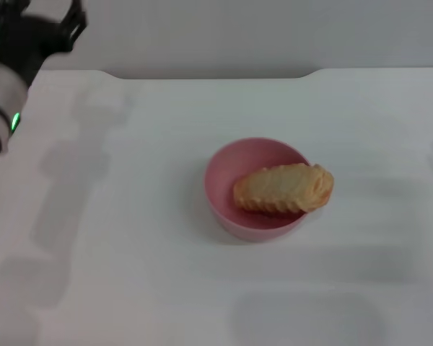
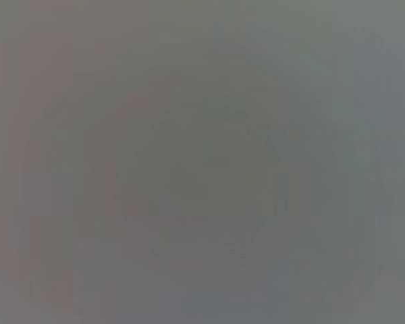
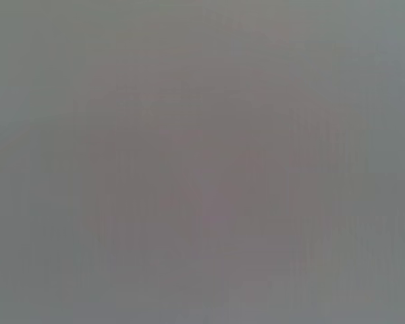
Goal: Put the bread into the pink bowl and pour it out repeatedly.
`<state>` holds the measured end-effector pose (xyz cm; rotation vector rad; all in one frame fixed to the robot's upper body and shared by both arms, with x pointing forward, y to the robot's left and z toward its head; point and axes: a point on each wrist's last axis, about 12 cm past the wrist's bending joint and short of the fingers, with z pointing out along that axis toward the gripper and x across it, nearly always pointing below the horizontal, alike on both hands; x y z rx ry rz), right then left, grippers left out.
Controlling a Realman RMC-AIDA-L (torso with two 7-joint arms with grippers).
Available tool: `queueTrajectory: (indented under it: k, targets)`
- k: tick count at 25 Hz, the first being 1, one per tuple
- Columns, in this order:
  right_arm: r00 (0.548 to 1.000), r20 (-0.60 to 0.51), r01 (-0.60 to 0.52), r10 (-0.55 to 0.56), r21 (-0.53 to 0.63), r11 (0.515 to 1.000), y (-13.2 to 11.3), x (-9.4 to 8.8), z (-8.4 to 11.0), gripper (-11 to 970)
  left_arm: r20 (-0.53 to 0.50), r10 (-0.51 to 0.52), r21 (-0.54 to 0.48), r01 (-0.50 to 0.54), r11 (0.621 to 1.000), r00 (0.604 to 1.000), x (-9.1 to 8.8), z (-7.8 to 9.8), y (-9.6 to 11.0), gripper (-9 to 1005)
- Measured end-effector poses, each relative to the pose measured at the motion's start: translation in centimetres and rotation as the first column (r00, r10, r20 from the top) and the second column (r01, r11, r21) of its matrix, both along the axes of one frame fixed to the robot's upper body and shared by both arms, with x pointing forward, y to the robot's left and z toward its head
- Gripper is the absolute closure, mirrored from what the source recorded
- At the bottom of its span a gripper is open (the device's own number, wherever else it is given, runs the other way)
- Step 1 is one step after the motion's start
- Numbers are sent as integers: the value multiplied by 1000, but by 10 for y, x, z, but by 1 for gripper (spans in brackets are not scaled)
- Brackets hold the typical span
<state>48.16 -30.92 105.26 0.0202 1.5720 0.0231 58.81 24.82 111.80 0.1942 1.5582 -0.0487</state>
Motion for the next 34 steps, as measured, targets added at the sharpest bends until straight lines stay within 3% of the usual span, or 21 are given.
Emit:
queueTrajectory:
  k: [4,7,11,34]
  targets:
    - [997,72,-9,12,-44,999,0,-7,-5,181,-52,44,-7,-44,999,998,-10,-38,15,198]
    - [990,140,-13,23,-70,997,0,-13,-5,180,-73,47,-19,-48,999,996,-17,-54,19,198]
    - [989,148,-21,28,-43,999,-2,-12,-5,179,-92,49,-13,-50,999,995,-25,-67,22,198]
    - [994,111,19,-16,-23,1000,-11,-11,-17,177,-89,23,-75,-30,997,996,-31,-72,17,198]
